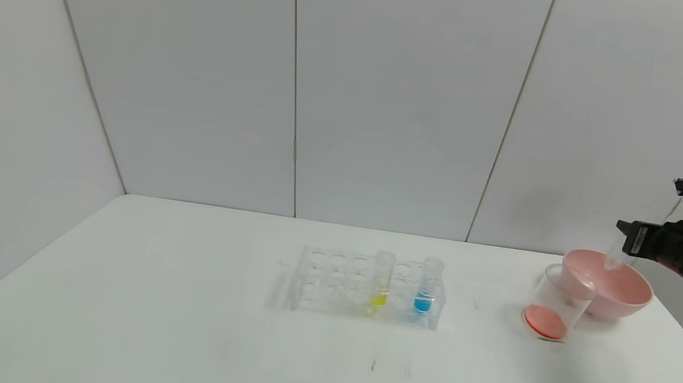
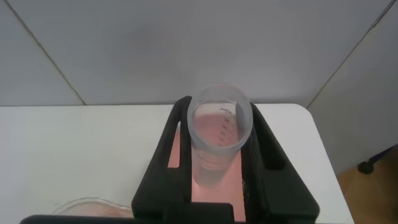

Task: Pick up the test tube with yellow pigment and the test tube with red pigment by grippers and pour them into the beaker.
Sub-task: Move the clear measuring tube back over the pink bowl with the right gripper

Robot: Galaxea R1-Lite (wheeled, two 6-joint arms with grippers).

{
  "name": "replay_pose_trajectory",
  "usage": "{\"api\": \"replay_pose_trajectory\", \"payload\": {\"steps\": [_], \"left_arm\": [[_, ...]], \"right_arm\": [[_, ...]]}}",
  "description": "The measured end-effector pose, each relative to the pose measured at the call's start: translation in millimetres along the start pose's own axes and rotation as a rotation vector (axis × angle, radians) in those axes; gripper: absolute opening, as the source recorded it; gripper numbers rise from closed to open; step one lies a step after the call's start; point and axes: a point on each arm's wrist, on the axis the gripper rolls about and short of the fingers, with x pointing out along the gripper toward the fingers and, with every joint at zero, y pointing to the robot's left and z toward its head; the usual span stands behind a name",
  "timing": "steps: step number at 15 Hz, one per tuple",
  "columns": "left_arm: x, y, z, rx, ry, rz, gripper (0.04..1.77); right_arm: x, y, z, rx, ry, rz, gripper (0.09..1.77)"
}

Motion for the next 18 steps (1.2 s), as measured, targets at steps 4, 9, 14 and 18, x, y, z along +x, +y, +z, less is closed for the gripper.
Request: {"api": "replay_pose_trajectory", "payload": {"steps": [4,9,14,18], "left_arm": [[0,0.0,0,0.000,0.000,0.000,1.72],[0,0.0,0,0.000,0.000,0.000,1.72],[0,0.0,0,0.000,0.000,0.000,1.72],[0,0.0,0,0.000,0.000,0.000,1.72]], "right_arm": [[17,-1,-20,0.005,0.042,0.002,0.51],[23,-2,-26,0.005,0.055,0.010,0.51],[22,-5,-28,0.006,0.058,0.028,0.51],[20,-5,-29,0.007,0.063,0.035,0.99]]}}
